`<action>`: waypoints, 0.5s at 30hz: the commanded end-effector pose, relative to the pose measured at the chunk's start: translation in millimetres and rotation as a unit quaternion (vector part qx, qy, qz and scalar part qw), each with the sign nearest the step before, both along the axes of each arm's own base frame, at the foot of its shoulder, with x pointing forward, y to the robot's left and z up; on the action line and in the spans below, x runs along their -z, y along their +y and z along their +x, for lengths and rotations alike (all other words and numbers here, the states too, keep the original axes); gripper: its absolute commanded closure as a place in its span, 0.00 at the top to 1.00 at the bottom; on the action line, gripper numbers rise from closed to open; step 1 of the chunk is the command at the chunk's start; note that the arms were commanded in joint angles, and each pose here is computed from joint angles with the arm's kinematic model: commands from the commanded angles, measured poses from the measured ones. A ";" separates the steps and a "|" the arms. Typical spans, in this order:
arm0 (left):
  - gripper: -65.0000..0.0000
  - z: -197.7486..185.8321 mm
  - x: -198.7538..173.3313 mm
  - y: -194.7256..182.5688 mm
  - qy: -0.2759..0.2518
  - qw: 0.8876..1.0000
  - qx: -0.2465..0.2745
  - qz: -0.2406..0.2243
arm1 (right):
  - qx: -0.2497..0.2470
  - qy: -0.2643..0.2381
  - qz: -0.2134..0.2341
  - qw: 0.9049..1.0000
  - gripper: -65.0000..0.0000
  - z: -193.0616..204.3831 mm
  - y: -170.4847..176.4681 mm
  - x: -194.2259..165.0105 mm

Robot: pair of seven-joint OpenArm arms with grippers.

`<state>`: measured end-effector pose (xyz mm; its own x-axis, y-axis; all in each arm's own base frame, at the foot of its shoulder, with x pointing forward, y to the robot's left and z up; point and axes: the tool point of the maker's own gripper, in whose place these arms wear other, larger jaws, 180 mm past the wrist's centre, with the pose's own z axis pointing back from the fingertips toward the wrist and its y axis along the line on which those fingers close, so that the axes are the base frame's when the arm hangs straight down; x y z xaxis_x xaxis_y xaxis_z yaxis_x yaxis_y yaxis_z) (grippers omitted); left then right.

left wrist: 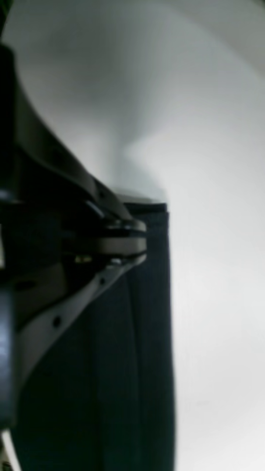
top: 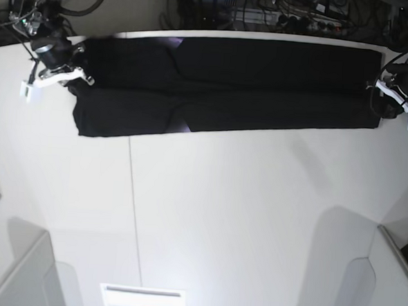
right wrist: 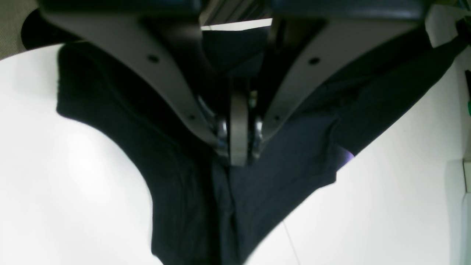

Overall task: Fold the T-shirt properly
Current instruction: 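Release the hem and raise both grippers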

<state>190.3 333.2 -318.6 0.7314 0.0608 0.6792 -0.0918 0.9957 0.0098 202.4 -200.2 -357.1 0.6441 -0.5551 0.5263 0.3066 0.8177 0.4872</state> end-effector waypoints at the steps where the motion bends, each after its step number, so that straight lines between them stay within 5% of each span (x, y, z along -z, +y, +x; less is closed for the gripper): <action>1: 0.00 8.3 -13.5 2.9 -0.021 1.000 0.008 0.012 | -0.002 -0.015 -0.001 1.000 0.00 1.8 -1.1 -8.0; 7: 0.00 3.3 -10.5 3.1 -0.013 1.000 0.008 0.013 | 0.017 -0.025 0.057 0.998 0.00 -1.2 -1.4 -17.0; 15: 0.00 -1.0 -7.8 3.1 -0.006 1.000 0.008 0.013 | 0.019 -0.020 0.064 0.998 0.00 -5.8 -0.9 -16.0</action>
